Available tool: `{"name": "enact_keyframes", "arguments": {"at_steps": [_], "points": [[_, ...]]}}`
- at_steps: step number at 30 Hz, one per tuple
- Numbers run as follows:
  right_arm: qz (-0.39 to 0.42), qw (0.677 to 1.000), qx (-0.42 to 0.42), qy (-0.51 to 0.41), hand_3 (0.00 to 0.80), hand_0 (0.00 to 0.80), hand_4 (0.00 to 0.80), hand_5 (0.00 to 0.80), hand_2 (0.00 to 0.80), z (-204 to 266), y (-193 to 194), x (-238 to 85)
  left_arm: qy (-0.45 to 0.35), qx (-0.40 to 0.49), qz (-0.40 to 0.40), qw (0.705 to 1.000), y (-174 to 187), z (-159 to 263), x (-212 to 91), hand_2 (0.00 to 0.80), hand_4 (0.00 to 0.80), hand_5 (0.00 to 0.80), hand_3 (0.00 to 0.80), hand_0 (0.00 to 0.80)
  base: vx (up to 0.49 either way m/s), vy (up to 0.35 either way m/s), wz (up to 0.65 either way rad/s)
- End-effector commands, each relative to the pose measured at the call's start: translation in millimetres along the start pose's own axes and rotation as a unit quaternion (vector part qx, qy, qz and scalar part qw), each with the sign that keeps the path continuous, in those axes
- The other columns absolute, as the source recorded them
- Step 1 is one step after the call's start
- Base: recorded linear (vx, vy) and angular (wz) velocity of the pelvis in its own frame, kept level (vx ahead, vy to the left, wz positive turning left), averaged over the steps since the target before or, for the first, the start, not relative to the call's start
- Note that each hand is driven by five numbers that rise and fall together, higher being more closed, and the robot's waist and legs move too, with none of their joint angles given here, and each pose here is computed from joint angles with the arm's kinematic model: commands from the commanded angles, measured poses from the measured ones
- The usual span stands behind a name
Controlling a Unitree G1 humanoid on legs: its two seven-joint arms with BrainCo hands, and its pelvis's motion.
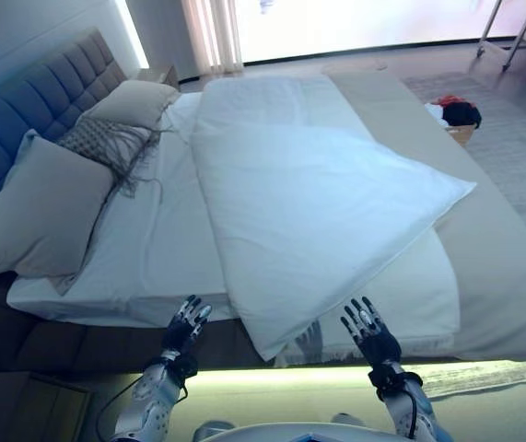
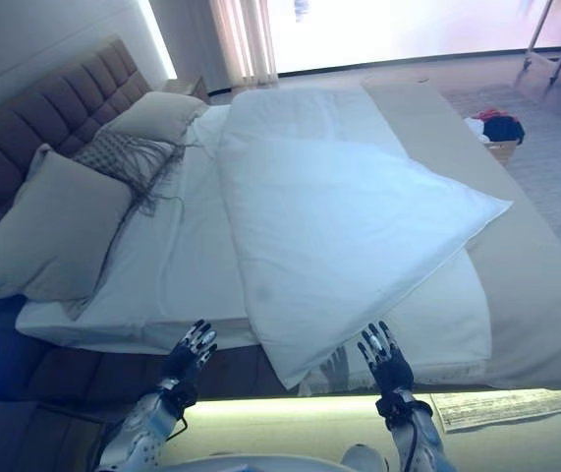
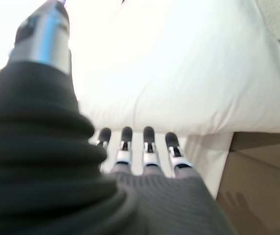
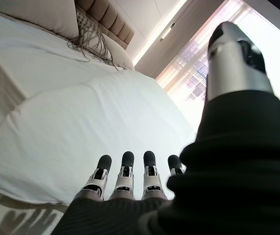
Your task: Make the bed neatly
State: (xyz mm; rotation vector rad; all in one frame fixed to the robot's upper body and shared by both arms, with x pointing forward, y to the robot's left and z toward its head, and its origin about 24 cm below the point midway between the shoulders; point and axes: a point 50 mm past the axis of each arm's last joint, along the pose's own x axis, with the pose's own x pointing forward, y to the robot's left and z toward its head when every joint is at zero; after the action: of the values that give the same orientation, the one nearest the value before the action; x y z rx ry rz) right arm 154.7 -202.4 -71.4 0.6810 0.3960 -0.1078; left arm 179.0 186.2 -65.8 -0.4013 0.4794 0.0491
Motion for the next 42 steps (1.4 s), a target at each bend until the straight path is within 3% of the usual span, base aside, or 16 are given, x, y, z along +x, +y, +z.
{"name": "enact_keyframes", "arguments": {"at_steps": [1, 14, 21, 31, 42], "points": [[0.045, 0.998, 0.005, -0.034, 0.000, 0.000, 0.000, 0.000, 0.000, 6.2, 20.6, 12.2, -0.090, 0.014, -0.021, 0.996, -0.6, 43.7, 1.8, 0.000, 0.000, 0.000, 0.000, 0.000, 0.035, 0.199, 0.20], [0.019, 0.998, 0.006, -0.056, 0.000, 0.000, 0.000, 0.000, 0.000, 12.5, 2.2, 0.9, -0.080, 0.017, -0.031, 0.996, -7.4, 41.7, 8.1, 0.000, 0.000, 0.000, 0.000, 0.000, 0.080, 0.207, 0.11], [0.033, 0.998, 0.013, -0.048, 0.000, 0.000, 0.000, 0.000, 0.000, 16.6, 8.9, 19.4, -0.089, 0.021, -0.026, 0.995, -6.8, 53.4, 15.4, 0.000, 0.000, 0.000, 0.000, 0.000, 0.235, -0.179, -0.24], [0.039, 0.999, 0.009, -0.014, 0.000, 0.000, 0.000, 0.000, 0.000, 1.3, 9.5, 15.8, -0.075, -0.002, -0.008, 0.997, 0.8, 38.4, 4.6, 0.000, 0.000, 0.000, 0.000, 0.000, 0.217, -0.220, 0.16], [0.023, 0.999, 0.006, -0.032, 0.000, 0.000, 0.000, 0.000, 0.000, 21.5, -7.9, 14.8, -0.063, -0.011, -0.066, 0.996, -12.4, 28.3, 4.7, 0.000, 0.000, 0.000, 0.000, 0.000, 0.180, -0.243, 0.05]]}}
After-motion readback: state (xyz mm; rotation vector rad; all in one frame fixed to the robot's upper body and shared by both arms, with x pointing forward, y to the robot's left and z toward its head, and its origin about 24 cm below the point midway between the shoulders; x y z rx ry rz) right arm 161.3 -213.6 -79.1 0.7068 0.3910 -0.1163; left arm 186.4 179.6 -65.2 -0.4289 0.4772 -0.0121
